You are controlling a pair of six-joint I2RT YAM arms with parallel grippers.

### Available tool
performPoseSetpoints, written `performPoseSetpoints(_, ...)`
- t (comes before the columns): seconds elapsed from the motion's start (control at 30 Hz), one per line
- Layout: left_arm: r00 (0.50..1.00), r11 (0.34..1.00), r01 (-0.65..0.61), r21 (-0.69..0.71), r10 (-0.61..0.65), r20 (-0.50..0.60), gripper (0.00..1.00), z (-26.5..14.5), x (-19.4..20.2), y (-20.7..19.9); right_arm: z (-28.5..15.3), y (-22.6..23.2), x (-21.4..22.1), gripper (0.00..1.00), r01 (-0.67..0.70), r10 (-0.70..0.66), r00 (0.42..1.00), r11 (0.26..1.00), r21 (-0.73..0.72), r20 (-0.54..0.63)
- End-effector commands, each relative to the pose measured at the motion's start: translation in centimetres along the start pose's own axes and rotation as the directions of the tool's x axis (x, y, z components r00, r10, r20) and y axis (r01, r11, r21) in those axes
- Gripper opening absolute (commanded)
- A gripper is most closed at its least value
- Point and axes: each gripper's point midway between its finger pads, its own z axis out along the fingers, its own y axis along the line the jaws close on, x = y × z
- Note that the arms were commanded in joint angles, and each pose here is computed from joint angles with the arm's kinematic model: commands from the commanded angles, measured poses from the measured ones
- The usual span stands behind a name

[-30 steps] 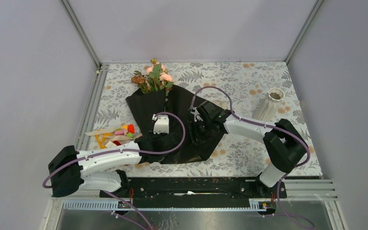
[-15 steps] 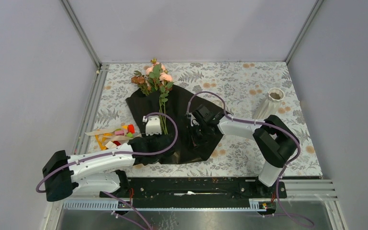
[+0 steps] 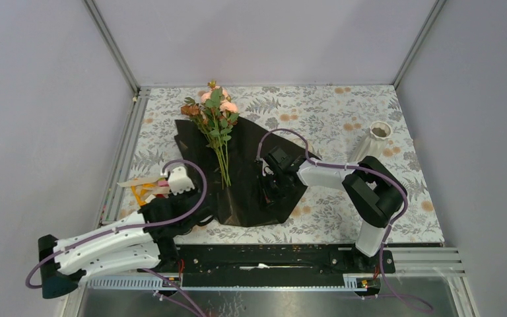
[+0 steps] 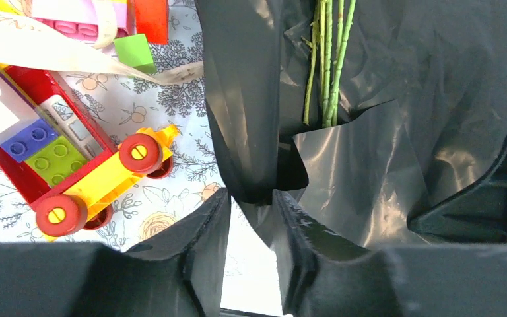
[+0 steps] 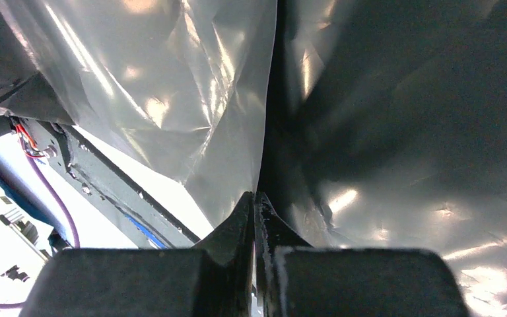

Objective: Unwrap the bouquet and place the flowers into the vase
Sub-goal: Unfold the wrapping paper at the center of the board.

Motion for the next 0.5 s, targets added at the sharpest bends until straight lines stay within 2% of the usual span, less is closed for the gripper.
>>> performPoseSetpoints(0.0,0.996,0.997,0.075,0.031,-0.076,0.038,0.38,-1.3,-1.8,0.9,0.1,1.2,-0.5,0.0,0.031,-0.031,1.0,0.999,-0.028,0.005)
performPoseSetpoints(0.17,0.99,0.987,0.112,0.112,-0.121,0.074,0.57,-3.4,-4.9,0.2,0.1,1.4,-0.7,0.0,0.04,-0.04,0.999,0.999,-0.033,0.008)
performPoseSetpoints(0.33,0.993,0.974,0.079,0.213,-0.096,0.072,0.64,-5.3,-7.4,-2.5,0.2,1.4,-0.6,0.0,0.041,-0.04,0.999,0.999,-0.032,0.005)
performPoseSetpoints(0.47,0.999,0.953,0.028,0.303,-0.033,0.009,0.67,-5.5,-7.7,-6.3,0.2,1.4,-0.7,0.0,0.048,-0.048,0.999,0.998,-0.029,0.01)
